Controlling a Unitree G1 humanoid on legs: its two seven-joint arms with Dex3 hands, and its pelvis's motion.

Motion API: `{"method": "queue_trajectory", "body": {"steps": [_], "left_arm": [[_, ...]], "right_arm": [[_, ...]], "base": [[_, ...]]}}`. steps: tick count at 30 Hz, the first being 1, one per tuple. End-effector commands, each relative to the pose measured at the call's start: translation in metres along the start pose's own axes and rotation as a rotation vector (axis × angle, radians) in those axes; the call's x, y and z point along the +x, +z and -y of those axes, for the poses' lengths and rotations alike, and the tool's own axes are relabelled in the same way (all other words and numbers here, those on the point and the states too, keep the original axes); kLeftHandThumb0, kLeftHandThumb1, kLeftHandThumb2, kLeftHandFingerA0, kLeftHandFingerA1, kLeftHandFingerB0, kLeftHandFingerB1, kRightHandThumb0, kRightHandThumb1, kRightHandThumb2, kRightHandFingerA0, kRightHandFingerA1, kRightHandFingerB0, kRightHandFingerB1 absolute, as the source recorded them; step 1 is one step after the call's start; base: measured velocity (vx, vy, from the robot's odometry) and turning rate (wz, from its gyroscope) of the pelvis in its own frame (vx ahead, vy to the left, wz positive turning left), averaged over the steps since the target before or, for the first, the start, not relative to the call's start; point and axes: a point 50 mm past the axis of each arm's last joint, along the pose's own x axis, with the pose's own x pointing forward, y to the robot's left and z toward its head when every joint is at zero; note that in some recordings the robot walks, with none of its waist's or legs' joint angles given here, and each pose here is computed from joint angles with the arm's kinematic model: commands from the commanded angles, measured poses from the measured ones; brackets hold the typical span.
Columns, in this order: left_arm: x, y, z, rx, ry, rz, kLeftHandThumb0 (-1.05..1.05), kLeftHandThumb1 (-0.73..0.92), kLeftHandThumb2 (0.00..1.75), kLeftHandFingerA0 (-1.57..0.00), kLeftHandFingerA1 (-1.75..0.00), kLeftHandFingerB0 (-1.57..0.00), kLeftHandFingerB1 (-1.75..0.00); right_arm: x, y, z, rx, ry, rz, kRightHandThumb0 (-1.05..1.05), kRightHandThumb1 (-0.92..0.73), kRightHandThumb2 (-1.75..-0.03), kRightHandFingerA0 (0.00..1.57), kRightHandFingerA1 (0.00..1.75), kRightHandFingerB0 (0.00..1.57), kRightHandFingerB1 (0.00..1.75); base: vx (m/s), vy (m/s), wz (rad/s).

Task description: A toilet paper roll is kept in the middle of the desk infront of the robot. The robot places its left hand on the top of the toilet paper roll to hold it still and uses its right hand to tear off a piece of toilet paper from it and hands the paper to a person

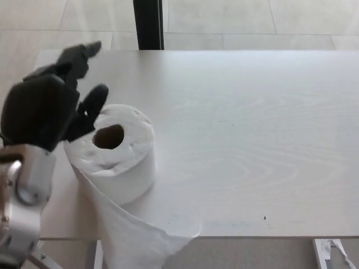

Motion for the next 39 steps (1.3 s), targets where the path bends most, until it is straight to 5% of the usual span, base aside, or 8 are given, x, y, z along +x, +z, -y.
{"method": "queue_trajectory", "body": {"steps": [1,3,10,14,21,25,26,39], "left_arm": [[0.064,0.001,-0.118,-0.537,0.025,-0.244,-0.36,0.59,1.15,-0.05,-0.54,0.0,-0.5],[0.06,0.001,-0.132,-0.638,0.073,-0.258,-0.72,0.91,0.67,-0.32,-0.64,-0.17,-0.37],[0.018,-0.026,-0.177,-0.742,0.174,-0.269,-0.35,0.59,1.16,-0.05,-0.54,0.0,-0.5],[-0.043,-0.084,-0.182,-0.648,0.238,-0.48,-0.73,0.92,0.7,-0.24,-0.45,-0.19,-0.32],[-0.223,-0.196,-0.121,-0.636,0.312,-1.113,-0.93,0.65,1.14,-0.45,-0.99,-0.37,-0.86],[-0.244,-0.206,-0.114,-0.622,0.296,-1.172,-0.91,0.84,0.65,-0.28,-1.22,-0.25,-1.01],[-0.277,-0.23,-0.105,-0.573,0.291,-1.34,-0.88,0.67,1.18,-1.56,-1.4,-0.25,-0.83],[-0.294,-0.234,-0.108,-0.624,0.306,-1.341,-0.88,0.67,1.18,-1.56,-1.4,-0.25,-0.83]], "right_arm": [[-0.009,-0.022,0.016,0.064,-0.015,-0.033,-0.83,-0.79,-0.73,0.0,0.0,0.07,0.24],[-0.011,-0.025,0.018,0.047,-0.022,-0.043,-1.0,-0.7,-1.02,0.0,0.08,0.14,0.18],[-0.022,-0.058,0.018,0.132,-0.033,-0.159,-0.9,-0.63,-0.88,0.0,0.0,0.13,0.19],[-0.041,-0.104,0.016,0.21,-0.094,-0.369,-0.8,-0.76,-0.77,0.0,0.0,0.04,0.25],[-0.099,-0.217,-0.007,0.427,-0.209,-0.837,-0.8,-0.64,-0.99,0.0,0.3,0.04,0.29],[-0.116,-0.232,-0.013,0.502,-0.283,-0.928,-0.75,-0.61,-0.98,0.0,0.46,0.07,0.4],[-0.131,-0.243,-0.018,0.709,-0.373,-1.05,-0.38,-0.44,-1.04,0.06,0.56,0.0,0.5],[-0.142,-0.253,-0.02,0.923,-0.53,-1.067,-0.7,-0.76,-0.63,0.13,0.66,0.16,0.37]], "base": [[0.0,0.0,0.0],[0.0,0.0,0.0],[0.0,0.0,0.0],[0.0,0.0,0.0],[0.0,0.0,0.0],[0.0,0.0,0.0],[0.0,0.0,0.0],[0.0,0.0,0.0]]}}
